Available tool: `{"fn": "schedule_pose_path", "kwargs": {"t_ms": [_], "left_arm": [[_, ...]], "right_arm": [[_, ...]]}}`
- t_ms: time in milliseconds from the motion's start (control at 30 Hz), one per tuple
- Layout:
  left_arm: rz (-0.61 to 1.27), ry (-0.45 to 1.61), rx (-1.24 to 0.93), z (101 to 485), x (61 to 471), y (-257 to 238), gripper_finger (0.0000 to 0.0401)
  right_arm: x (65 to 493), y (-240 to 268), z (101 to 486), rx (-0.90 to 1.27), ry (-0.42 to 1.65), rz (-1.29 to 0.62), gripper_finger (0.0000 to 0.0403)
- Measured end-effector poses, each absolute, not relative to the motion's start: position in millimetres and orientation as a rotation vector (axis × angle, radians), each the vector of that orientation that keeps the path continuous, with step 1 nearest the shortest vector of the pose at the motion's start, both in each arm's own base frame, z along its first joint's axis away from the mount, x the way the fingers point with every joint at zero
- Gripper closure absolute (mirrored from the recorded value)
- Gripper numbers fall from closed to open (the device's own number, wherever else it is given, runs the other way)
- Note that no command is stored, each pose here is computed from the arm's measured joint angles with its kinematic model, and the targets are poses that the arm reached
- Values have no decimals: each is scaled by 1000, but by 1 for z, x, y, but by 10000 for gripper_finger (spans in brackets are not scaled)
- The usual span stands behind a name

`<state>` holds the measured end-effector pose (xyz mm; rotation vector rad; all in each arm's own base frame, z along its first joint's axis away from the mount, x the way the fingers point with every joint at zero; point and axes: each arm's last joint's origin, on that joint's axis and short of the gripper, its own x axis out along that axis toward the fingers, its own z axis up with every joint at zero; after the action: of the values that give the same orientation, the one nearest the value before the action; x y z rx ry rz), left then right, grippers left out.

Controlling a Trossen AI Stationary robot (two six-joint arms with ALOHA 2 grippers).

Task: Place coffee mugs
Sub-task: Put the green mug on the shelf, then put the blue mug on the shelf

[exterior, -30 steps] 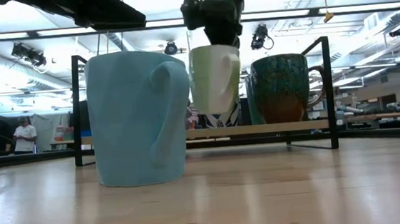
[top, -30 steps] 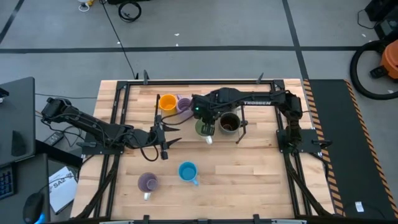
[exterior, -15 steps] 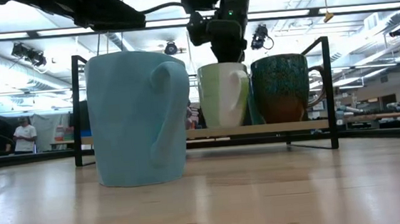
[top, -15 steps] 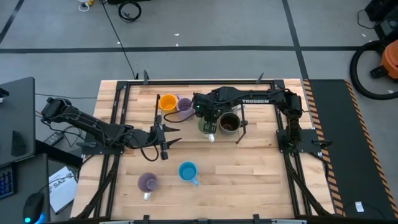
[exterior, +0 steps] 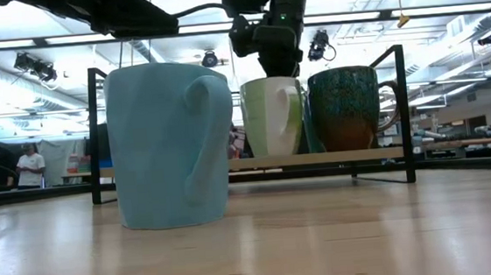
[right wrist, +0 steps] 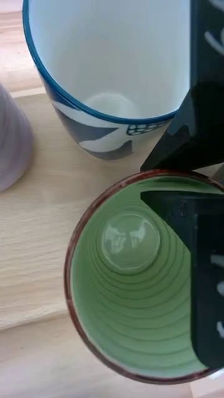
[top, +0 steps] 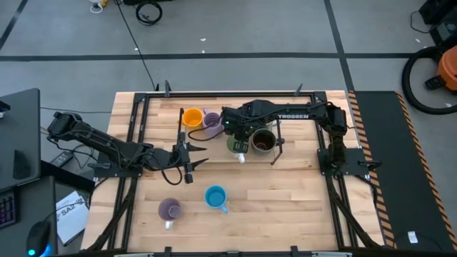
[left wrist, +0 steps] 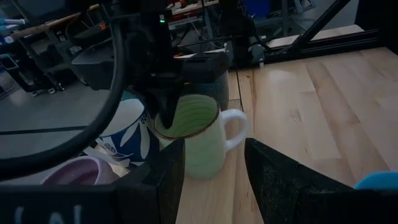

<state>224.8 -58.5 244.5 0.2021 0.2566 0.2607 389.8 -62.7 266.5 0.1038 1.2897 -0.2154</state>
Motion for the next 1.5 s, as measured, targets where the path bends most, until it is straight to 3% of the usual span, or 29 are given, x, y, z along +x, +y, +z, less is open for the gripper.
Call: {"fn": "schedule_pose_path", "kwargs": {"t_ms": [233, 667, 867, 1167, 1367, 1500], "left_arm": [[260, 259, 203, 244, 225, -59, 227], [262, 271, 196, 243, 224, -58, 227], [262, 291, 196, 241, 224, -58, 227], [217, 306, 150, 239, 224, -60, 227], [58, 333, 131, 232, 229, -66, 227], [67, 334, 82, 234, 231, -65, 227]], "right_arm": [[389, -62, 270, 103, 1295, -215, 322], [388, -53, 315, 46, 1259, -245, 316], [383, -28, 337, -94, 1163, -316, 316], [336, 1, 356, -104, 977, -403, 316], [300, 21, 350, -120, 819, -420, 316], [283, 29, 340, -171, 709, -427, 317]]}}
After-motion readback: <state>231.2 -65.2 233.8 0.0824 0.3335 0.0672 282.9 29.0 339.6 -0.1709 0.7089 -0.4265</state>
